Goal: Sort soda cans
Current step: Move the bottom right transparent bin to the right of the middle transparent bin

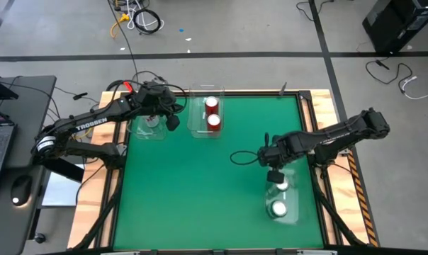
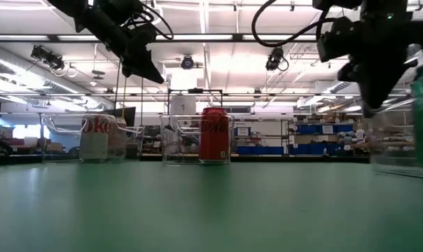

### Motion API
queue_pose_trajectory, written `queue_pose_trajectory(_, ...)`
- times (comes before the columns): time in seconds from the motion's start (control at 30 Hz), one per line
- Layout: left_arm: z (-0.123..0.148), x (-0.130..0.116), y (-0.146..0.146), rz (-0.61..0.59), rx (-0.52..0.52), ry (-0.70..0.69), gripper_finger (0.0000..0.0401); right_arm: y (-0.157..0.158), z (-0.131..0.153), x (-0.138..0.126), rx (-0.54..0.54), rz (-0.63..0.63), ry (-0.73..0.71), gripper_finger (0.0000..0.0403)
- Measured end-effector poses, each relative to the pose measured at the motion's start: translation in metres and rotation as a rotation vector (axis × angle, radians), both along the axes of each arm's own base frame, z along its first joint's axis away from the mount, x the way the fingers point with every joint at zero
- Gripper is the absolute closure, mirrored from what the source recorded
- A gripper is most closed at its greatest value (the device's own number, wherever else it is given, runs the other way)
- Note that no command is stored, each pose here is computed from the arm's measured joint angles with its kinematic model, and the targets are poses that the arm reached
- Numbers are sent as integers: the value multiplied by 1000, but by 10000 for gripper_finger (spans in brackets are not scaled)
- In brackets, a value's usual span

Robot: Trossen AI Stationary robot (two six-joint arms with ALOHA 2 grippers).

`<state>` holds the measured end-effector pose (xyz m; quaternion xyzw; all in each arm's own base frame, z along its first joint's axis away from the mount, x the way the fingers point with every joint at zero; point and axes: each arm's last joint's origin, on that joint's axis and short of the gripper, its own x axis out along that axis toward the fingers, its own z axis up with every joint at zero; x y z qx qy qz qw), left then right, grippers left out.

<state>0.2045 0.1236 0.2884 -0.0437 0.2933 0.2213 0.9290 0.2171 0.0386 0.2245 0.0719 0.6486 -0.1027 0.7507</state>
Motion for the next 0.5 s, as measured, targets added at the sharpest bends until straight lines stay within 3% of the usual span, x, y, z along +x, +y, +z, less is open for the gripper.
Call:
queue_pose_trajectory(0.3, 0, 0, 0, 0, -2, 4, 400, -21, 1, 7, -156, -33, -54, 403)
queue_pose_trajectory(0.5, -1, 0, 0, 0, -4, 8, 400, -45, 2, 13, -182, -47, -95, 403)
